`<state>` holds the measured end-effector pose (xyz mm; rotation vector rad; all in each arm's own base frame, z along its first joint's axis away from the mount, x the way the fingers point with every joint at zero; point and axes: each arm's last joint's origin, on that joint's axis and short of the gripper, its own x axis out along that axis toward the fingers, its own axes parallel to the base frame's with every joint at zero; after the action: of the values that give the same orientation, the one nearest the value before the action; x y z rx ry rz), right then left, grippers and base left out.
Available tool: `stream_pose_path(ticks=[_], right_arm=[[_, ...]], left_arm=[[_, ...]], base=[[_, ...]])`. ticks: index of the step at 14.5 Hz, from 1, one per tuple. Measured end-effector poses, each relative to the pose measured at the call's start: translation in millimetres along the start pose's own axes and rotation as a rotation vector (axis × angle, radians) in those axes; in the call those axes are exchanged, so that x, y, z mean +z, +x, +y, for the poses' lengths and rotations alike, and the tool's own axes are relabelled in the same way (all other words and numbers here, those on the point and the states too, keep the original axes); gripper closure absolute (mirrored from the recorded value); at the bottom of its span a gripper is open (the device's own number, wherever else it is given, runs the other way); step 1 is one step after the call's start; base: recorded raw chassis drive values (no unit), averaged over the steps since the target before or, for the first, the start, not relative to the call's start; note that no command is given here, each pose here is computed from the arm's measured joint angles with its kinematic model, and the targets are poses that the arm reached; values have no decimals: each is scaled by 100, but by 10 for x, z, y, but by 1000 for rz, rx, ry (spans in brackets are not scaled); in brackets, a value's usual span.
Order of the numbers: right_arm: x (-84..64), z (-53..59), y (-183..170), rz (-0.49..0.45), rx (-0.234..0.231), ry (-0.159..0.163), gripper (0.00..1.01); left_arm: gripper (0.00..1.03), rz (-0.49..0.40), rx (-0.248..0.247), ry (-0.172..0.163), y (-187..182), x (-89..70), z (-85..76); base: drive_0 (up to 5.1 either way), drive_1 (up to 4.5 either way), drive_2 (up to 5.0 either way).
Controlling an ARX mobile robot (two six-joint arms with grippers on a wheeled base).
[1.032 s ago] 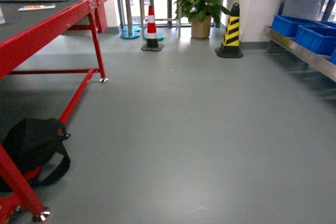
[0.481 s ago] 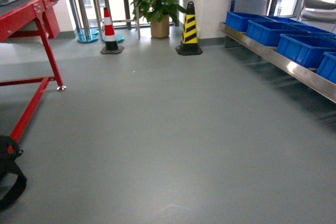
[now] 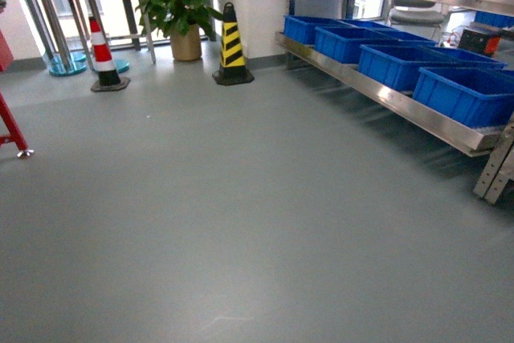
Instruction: Sort blue parts and orange caps into right shelf containers
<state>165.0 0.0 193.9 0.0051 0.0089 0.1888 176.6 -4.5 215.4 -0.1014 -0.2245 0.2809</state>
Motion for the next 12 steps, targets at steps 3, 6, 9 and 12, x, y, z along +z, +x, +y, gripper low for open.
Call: stream_pose_path(ticks=[3, 6, 9, 12], right_arm=[[1, 0, 0, -1, 0, 0, 57], [1, 0, 0, -1, 0, 0, 57], [1, 0, 0, -1, 0, 0, 57], [1, 0, 0, -1, 0, 0, 57]], left_arm=[[56, 0, 1, 0, 0, 0, 0], [56, 0, 0, 0, 0, 0, 0], [56, 0, 0, 0, 0, 0, 0], [56, 0, 0, 0, 0, 0, 0]], base=[[-168, -168, -168], [-156, -156, -156], [-155, -155, -155], [-168, -168, -168]])
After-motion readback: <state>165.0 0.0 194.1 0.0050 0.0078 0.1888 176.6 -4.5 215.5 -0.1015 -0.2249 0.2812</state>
